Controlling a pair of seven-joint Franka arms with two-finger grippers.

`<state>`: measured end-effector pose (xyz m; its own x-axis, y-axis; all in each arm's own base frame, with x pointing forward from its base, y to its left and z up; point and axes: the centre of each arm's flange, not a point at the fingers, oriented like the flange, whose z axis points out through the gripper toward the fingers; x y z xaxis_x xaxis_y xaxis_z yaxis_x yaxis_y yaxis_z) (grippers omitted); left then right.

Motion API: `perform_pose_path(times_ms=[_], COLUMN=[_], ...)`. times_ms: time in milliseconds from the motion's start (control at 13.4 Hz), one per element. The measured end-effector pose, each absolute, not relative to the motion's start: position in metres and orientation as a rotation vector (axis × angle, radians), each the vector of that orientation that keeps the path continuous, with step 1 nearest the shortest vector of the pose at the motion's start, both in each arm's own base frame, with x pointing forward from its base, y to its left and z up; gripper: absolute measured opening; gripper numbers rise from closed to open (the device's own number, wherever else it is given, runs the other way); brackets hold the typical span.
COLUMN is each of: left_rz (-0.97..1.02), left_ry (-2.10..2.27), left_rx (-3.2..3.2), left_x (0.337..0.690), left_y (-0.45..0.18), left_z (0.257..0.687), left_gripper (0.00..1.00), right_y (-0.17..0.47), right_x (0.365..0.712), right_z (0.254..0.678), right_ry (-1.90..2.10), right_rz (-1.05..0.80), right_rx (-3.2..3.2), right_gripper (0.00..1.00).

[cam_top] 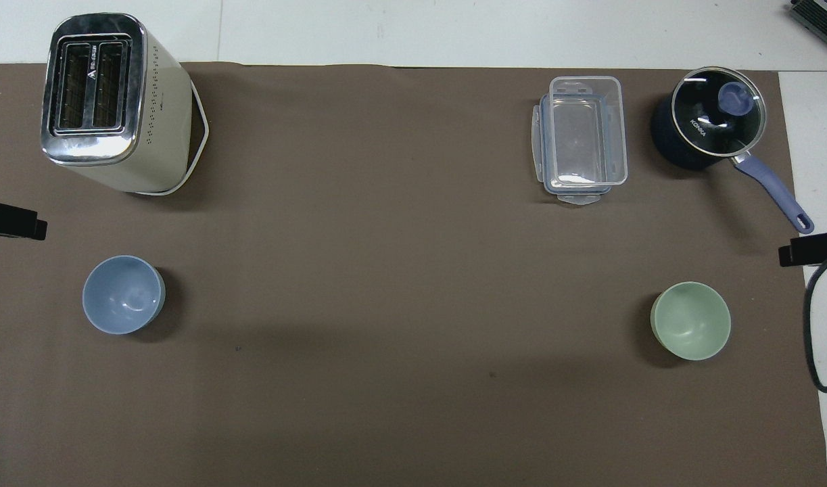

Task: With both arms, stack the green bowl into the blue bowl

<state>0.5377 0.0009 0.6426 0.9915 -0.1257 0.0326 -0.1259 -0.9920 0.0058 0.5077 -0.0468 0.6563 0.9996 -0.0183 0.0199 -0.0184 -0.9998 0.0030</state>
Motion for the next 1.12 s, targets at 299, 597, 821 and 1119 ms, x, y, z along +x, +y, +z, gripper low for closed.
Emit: perform_pose_path(times_ms=[299,597,821,1119], left_rz=[0.04,0.025,0.019,0.062], left_ry=[-0.17,-0.155,-0.163,-0.223], left_rx=[3.128,3.128,3.124,3.034], left_x=[0.538,0.537,0.539,0.539], left_y=[0.011,0.017,0.017,0.051], left_z=[0.629,0.604,0.575,0.531], left_gripper=[1.0,1.0,1.0,1.0], right_y=[-0.047,-0.047,-0.047,-0.047], right_x=[0.508,0.508,0.508,0.508], right_z=[0.656,0.656,0.656,0.656], right_ry=[-0.029,-0.029,-0.029,-0.029], right_rz=[0.031,0.031,0.031,0.031], right_rx=[3.138,3.138,3.138,3.138], right_gripper=[1.0,1.0,1.0,1.0])
